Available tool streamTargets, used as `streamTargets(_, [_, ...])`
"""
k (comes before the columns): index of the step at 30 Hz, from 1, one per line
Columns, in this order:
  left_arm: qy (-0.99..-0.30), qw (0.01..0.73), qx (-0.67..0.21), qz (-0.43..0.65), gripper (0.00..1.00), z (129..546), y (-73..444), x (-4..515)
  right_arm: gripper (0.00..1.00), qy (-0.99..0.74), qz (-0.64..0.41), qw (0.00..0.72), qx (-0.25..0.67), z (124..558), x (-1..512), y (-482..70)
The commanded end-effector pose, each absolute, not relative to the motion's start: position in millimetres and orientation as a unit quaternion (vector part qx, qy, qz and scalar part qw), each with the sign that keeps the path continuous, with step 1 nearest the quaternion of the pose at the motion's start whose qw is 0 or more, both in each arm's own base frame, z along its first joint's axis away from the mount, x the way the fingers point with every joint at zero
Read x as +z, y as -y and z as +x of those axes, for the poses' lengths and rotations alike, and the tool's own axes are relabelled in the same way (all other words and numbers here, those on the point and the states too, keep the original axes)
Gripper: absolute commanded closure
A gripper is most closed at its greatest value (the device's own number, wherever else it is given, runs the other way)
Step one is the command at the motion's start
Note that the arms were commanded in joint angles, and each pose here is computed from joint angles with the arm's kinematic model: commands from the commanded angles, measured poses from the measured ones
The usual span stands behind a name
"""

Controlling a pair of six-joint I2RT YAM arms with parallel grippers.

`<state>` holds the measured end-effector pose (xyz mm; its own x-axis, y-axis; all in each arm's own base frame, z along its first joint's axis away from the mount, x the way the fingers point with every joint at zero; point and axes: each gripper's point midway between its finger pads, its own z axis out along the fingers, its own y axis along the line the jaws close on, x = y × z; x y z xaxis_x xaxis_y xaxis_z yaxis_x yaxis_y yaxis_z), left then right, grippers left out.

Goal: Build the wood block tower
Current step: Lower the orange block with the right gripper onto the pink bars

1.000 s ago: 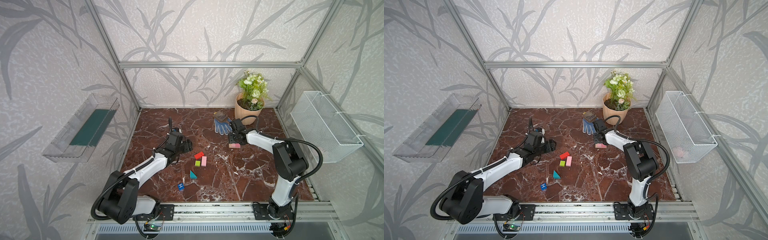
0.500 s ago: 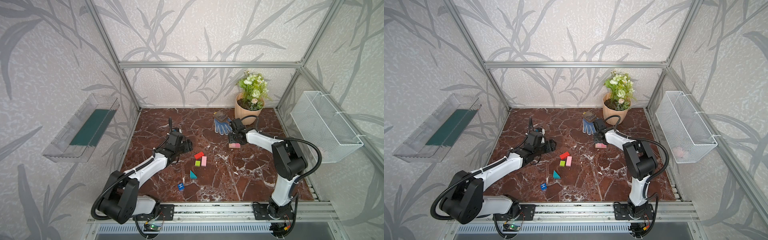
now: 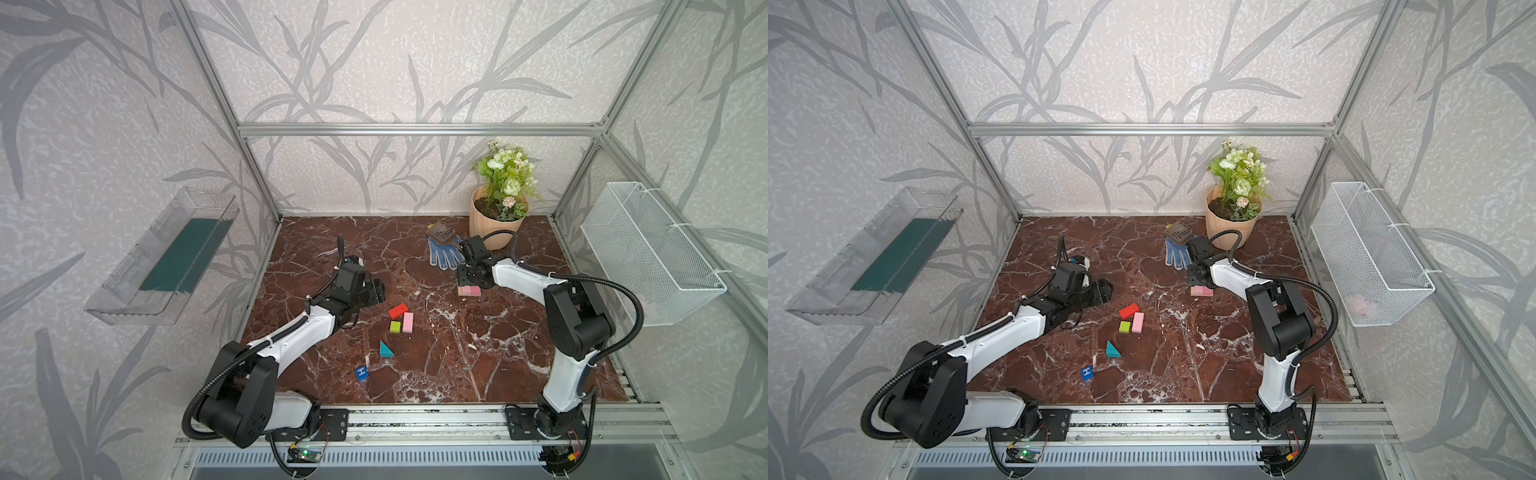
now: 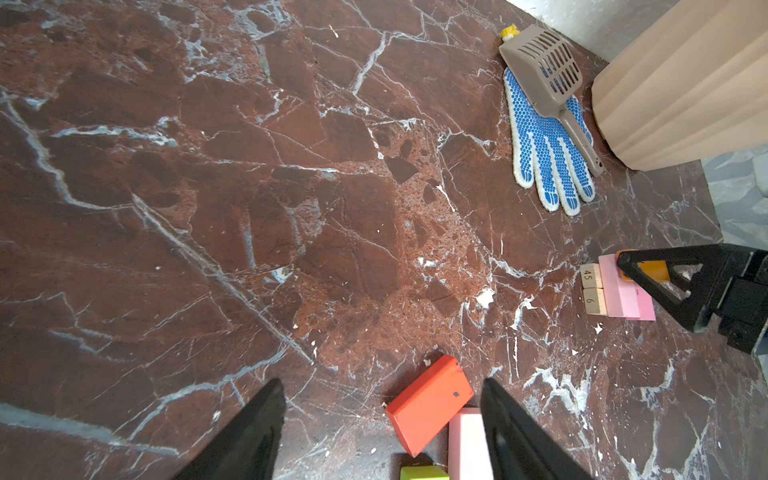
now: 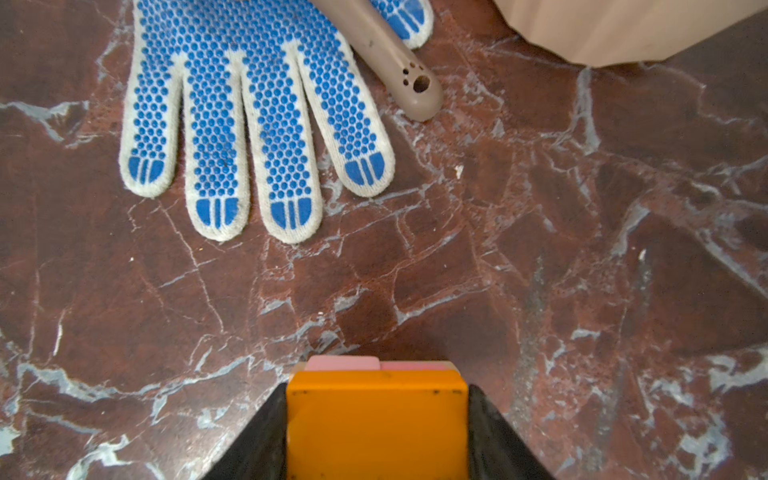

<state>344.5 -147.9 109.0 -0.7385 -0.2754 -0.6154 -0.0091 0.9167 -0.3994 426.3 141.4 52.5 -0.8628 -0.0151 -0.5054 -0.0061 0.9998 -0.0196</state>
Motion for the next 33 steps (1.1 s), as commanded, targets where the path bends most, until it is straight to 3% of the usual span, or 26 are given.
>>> streamTargets(1, [-0.91, 0.36, -0.193, -0.071, 0.24, 350.4, 153.2, 117.3, 0.58, -0.967, 0.001, 0.255, -0.017, 428.3, 51.1, -137.8])
streamTargets(14, [-0.911, 0.358, -0.193, -0.071, 0.25, 350.6, 153.5, 116.4, 0.57, -0.967, 0.001, 0.256, -0.016, 427.7, 50.9, -137.6])
streamTargets(21, [-0.911, 0.358, -0.193, -0.071, 0.24, 350.6, 153.5, 115.8, 0.45, -0.966, 0.003, 0.257, -0.019, 427.3, 51.7, -136.3])
streamTargets(29, [-0.911, 0.356, -0.193, -0.072, 0.25, 350.9, 153.8, 115.0, 0.42, -0.966, 0.003, 0.26, -0.018, 426.4, 52.7, -135.9])
streamTargets(33, [-0.912, 0.356, -0.192, -0.072, 0.24, 350.8, 153.7, 114.6, 0.36, -0.965, 0.004, 0.261, -0.018, 425.9, 53.5, -135.2])
